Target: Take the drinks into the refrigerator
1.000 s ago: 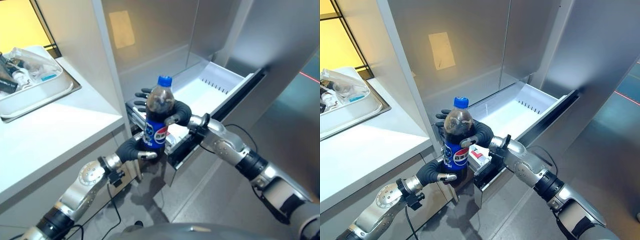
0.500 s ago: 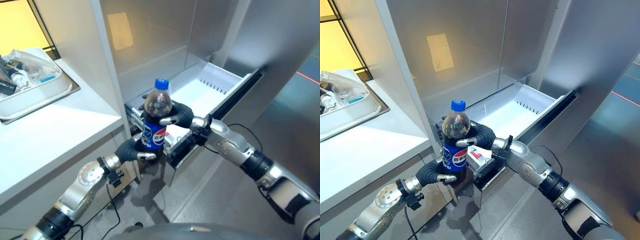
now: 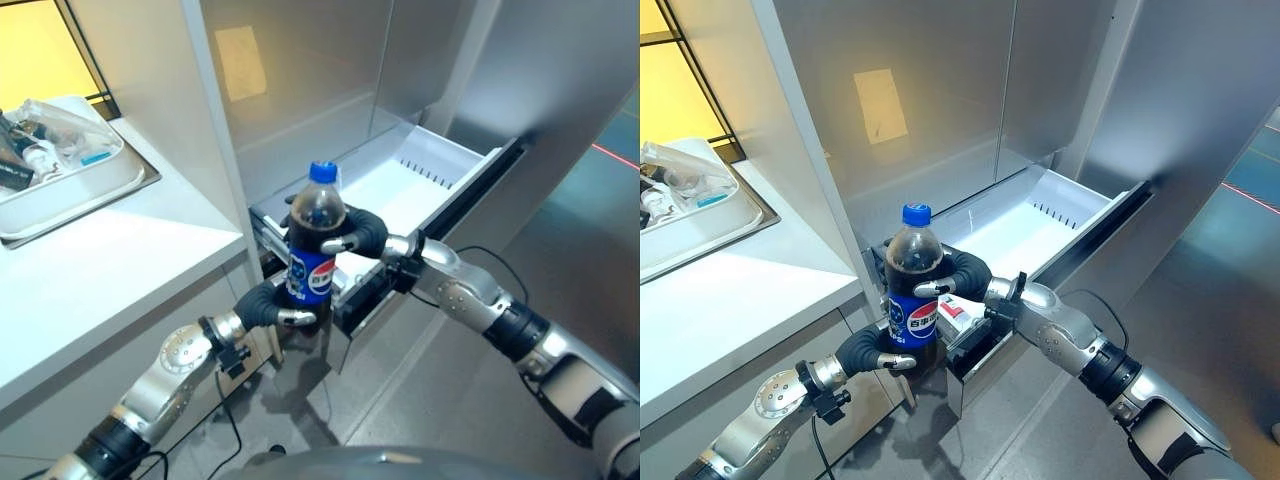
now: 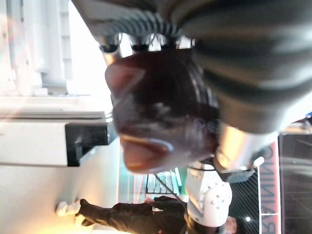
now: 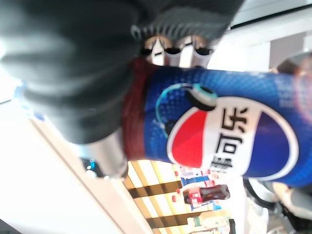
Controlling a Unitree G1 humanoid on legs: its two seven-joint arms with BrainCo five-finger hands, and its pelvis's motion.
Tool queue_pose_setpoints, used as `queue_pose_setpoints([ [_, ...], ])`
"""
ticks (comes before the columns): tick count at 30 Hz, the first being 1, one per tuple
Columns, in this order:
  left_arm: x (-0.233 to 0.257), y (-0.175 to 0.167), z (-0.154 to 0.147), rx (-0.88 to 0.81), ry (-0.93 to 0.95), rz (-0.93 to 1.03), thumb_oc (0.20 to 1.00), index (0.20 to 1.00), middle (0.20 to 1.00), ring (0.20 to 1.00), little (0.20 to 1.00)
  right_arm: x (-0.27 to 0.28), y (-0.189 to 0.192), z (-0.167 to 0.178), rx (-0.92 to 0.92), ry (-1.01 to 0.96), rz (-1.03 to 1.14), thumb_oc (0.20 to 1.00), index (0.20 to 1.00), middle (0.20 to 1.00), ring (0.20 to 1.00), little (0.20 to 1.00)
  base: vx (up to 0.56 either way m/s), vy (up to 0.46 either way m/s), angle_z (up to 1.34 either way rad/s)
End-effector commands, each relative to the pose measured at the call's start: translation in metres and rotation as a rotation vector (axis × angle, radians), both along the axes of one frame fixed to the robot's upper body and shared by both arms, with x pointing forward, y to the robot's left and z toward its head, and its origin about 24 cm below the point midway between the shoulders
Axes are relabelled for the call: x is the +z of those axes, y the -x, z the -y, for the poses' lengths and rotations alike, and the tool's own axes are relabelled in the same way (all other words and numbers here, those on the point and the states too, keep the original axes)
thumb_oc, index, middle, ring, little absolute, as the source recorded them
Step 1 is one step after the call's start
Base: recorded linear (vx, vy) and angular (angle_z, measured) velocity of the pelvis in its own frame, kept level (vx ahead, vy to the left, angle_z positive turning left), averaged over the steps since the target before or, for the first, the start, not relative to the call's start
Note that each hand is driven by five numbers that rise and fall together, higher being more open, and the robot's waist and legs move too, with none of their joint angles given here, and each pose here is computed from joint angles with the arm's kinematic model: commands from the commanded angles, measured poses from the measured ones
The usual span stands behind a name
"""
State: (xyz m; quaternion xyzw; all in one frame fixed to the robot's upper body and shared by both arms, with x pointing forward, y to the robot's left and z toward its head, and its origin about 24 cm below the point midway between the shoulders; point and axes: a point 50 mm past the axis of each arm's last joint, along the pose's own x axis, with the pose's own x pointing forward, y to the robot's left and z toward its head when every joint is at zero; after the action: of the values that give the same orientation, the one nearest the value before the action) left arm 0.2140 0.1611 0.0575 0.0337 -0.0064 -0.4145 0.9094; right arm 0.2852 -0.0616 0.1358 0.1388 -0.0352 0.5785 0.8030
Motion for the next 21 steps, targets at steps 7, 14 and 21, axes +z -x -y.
queue_pose_setpoints([
  [7,0.046,-0.018,0.006,-0.028,0.088,0.210,1.000,1.000,1.000,1.000,1.000,0.055,0.002,0.001,0.033,-0.146,0.207,0.200,0.200,0.200,0.200,0.200,0.00,0.000,0.00],
  [14,0.038,-0.013,-0.001,-0.022,0.083,0.154,1.000,1.000,1.000,1.000,1.000,0.085,-0.013,0.036,-0.144,-0.183,0.328,0.200,0.200,0.200,0.200,0.200,0.00,0.000,0.00],
  [21,0.029,-0.007,-0.007,-0.021,0.068,0.093,1.000,1.000,1.000,1.000,1.000,0.126,-0.030,0.080,-0.361,-0.131,0.475,0.200,0.200,0.200,0.200,0.200,0.00,0.000,0.00],
])
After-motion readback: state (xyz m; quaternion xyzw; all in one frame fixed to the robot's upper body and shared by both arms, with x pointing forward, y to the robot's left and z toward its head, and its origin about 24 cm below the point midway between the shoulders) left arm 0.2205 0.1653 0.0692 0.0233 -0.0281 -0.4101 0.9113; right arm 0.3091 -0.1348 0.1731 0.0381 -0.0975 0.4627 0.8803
